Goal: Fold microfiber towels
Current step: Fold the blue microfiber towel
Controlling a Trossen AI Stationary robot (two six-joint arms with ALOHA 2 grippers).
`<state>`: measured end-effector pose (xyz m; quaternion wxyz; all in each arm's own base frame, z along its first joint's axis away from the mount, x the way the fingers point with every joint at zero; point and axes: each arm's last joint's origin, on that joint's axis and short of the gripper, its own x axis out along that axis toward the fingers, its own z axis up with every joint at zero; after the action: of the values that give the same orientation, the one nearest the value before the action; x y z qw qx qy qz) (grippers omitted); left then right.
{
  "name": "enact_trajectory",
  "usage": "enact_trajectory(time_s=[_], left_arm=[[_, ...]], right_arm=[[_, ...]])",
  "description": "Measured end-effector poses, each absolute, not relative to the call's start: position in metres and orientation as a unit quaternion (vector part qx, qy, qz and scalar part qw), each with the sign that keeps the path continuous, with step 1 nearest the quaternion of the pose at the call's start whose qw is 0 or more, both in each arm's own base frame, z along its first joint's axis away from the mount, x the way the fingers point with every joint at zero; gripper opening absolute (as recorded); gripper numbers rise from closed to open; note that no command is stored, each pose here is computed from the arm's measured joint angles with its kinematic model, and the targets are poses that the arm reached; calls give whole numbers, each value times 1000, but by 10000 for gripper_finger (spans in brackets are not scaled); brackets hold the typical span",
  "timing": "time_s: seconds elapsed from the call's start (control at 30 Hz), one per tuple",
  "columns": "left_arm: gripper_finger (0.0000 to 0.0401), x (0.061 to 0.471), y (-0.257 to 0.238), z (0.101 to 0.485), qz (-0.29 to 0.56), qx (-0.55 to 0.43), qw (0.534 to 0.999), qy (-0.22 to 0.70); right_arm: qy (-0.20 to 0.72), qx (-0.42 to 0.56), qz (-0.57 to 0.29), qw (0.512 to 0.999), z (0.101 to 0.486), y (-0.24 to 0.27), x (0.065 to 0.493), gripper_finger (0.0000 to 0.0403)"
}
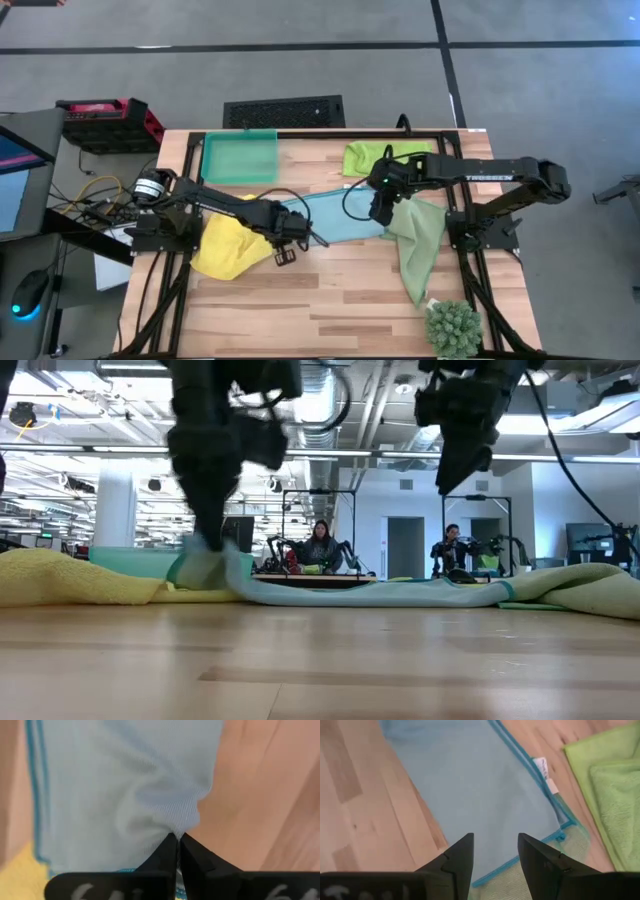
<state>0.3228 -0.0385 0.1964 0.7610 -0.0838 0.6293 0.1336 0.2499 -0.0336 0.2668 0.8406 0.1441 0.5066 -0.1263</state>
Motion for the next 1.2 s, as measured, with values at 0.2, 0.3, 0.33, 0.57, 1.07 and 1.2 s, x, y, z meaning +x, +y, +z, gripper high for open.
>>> enact_trajectory(time_s=[0.2,0.3,0.33,0.57,1.07,1.2], left_arm=[[0,339,-18,218,111,-50,793,596],[0,345,-6,221,103,-41,809,577],[0,347,-1,222,102,-39,816,568],[0,366,21,231,107,-52,871,477],[0,418,37,229,72,14,902,426],[0,443,39,230,50,52,901,428]], right_arm=[[479,145,-124,857,282,-32,238,175],[465,145,-123,865,289,-31,232,175],[462,144,-123,867,291,-31,230,175],[435,145,-121,881,304,-29,217,175],[398,145,-118,898,319,-27,203,175],[396,145,-118,899,320,-27,202,175]])
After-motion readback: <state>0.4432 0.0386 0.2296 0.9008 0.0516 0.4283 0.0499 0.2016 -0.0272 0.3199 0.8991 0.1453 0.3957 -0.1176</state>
